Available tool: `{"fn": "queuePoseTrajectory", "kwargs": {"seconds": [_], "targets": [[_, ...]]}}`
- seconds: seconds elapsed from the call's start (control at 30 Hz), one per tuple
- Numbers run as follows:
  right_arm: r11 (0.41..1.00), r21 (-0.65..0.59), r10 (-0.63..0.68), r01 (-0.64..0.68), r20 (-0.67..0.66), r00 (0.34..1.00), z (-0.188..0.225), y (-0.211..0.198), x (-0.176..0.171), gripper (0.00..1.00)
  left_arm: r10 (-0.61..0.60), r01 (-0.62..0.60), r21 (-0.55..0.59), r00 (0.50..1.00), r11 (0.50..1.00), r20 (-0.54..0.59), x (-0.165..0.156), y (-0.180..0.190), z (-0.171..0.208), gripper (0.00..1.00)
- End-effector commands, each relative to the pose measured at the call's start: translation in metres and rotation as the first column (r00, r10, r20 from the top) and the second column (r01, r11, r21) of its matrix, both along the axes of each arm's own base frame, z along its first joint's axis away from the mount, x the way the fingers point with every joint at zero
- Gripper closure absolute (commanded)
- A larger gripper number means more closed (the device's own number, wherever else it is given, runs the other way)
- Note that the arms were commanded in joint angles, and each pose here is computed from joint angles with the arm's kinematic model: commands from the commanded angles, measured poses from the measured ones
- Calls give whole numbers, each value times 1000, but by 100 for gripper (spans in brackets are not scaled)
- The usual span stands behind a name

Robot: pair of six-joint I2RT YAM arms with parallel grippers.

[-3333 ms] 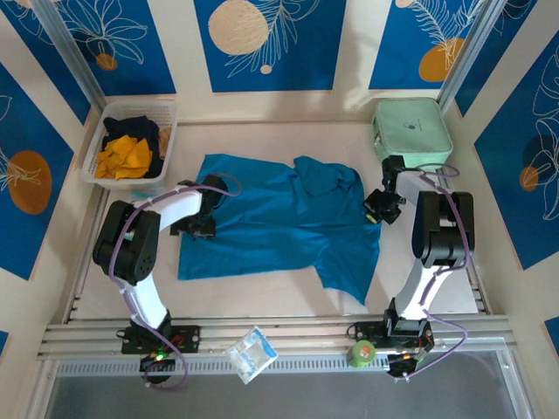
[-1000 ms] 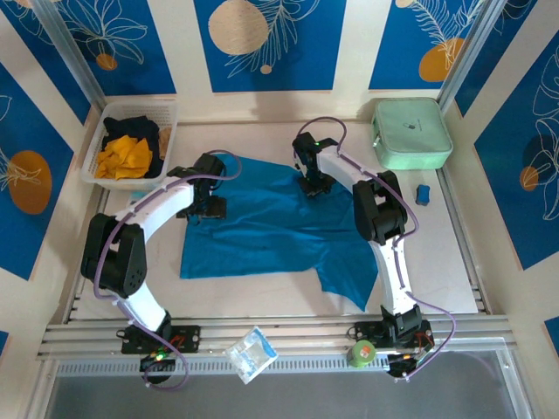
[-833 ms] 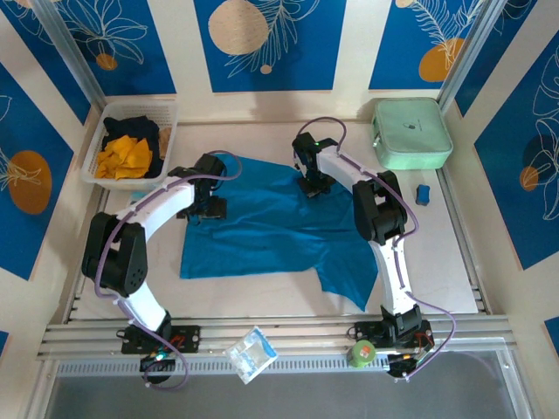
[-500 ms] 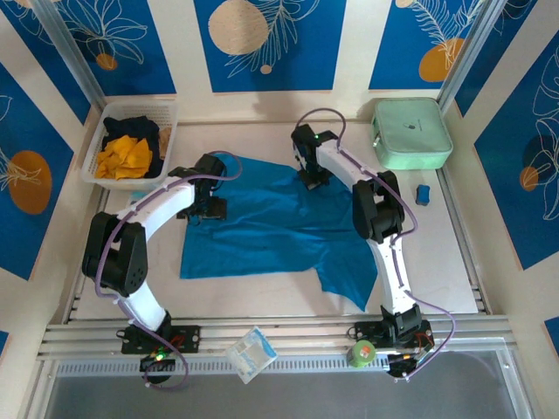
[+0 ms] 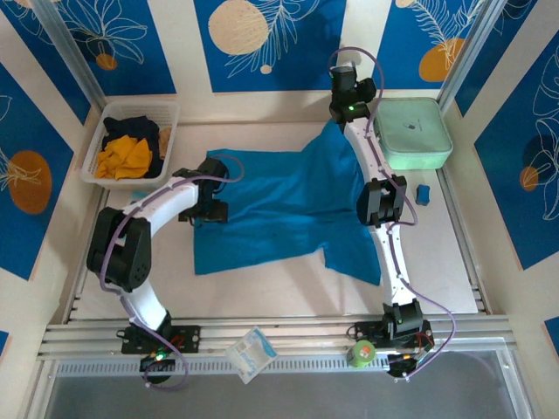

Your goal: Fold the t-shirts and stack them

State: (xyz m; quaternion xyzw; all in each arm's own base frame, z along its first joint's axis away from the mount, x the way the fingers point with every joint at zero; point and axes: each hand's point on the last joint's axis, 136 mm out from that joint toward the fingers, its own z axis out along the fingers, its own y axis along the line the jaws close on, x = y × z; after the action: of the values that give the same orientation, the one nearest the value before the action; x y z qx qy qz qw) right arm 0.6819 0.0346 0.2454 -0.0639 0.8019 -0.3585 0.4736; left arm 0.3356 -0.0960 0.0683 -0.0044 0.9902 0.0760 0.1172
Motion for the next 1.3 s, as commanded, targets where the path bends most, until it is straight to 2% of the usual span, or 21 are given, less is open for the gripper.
{"fn": "queuePoseTrajectory", "kwargs": {"seconds": [0.0, 0.07, 0.17, 0.33, 0.5, 0.53, 0.67, 0.73, 0.87, 0.93, 1.03, 1.13, 1.27], "targets": [[992, 107, -62, 60, 13, 998, 8, 6, -19, 36, -6, 6, -3, 1000, 1000, -15, 2, -9, -6, 13], [969, 234, -66, 75, -45, 997, 2, 5, -38, 32, -16, 16, -6, 1000, 1000, -4, 5, -15, -3, 13], [915, 390, -50, 100, -137, 989, -3, 6, -69, 40, -29, 30, -9, 999, 1000, 16, 12, -21, 6, 13], [845, 507, -55, 170, -235, 970, -15, 4, -133, 49, -43, 43, -2, 996, 999, 82, 39, -29, 33, 14], [694, 644, -72, 322, -383, 921, -61, -11, -217, 57, -75, 79, -17, 983, 997, 167, 94, -52, 65, 17], [660, 665, -72, 350, -408, 910, -71, -15, -230, 60, -84, 89, -20, 981, 996, 173, 104, -57, 65, 18], [496, 741, -49, 453, -497, 867, -113, -29, -272, 91, -85, 95, -41, 975, 995, 207, 155, -76, 60, 24], [454, 744, -47, 489, -528, 848, -129, -34, -284, 100, -65, 80, -64, 976, 995, 210, 176, -80, 48, 27], [426, 721, -74, 547, -574, 815, -155, -40, -300, 100, -10, 27, -88, 983, 996, 183, 204, -76, 15, 30], [405, 714, -94, 571, -589, 803, -167, -44, -304, 100, 15, 0, -90, 986, 996, 164, 209, -70, 0, 30], [340, 719, -118, 606, -606, 786, -184, -47, -305, 100, 50, -40, -81, 991, 996, 121, 206, -60, -22, 31], [243, 725, -154, 644, -627, 764, -204, -51, -303, 100, 69, -65, -52, 993, 997, 98, 199, -52, -36, 31], [79, 753, -183, 654, -634, 752, -224, -54, -292, 100, 100, -96, -39, 991, 995, 88, 190, -43, -47, 31]]}}
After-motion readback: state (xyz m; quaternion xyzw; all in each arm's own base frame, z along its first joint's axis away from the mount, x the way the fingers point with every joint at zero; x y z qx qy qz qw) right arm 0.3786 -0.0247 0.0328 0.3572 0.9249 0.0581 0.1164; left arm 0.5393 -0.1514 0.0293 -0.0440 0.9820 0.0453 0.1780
